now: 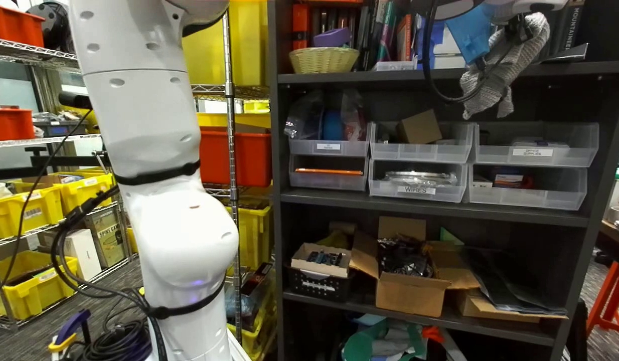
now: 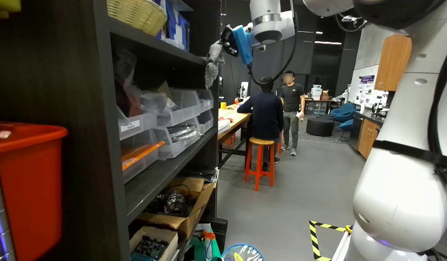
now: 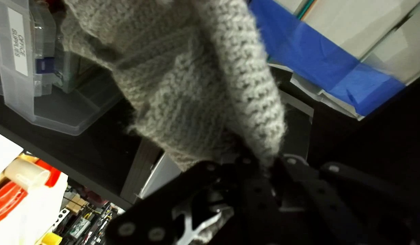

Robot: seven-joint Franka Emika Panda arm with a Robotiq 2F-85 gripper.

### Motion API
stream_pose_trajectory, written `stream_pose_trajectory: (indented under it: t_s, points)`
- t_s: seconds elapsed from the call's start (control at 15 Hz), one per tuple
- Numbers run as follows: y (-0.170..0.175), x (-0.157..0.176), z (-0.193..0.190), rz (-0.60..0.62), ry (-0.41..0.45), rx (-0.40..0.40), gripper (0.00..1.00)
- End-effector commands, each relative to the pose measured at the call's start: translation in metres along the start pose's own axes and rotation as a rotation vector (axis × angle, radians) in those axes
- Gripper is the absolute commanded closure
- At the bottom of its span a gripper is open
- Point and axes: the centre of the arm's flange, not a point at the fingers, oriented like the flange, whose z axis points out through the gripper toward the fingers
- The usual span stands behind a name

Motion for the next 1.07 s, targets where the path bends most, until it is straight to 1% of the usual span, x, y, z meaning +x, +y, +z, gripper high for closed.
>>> stream_pose_trajectory:
  t_s: [0.0,0.2,0.47,0.8,1.0]
  points:
    - [-0.008,0.009,0.029,0.003,0.046,-0.025,0.97]
    - [-0.004,0.003,0.036,-0.016,0.046,-0.041,0.97]
    - [-0.001,-0.011,0.036,-0.05,0.009,-0.058,0.97]
    - [-0.004,-0.047,0.039,-0.146,-0.052,-0.062,0.97]
    - [-0.011,-0.062,0.035,-0.201,-0.065,-0.048,0.97]
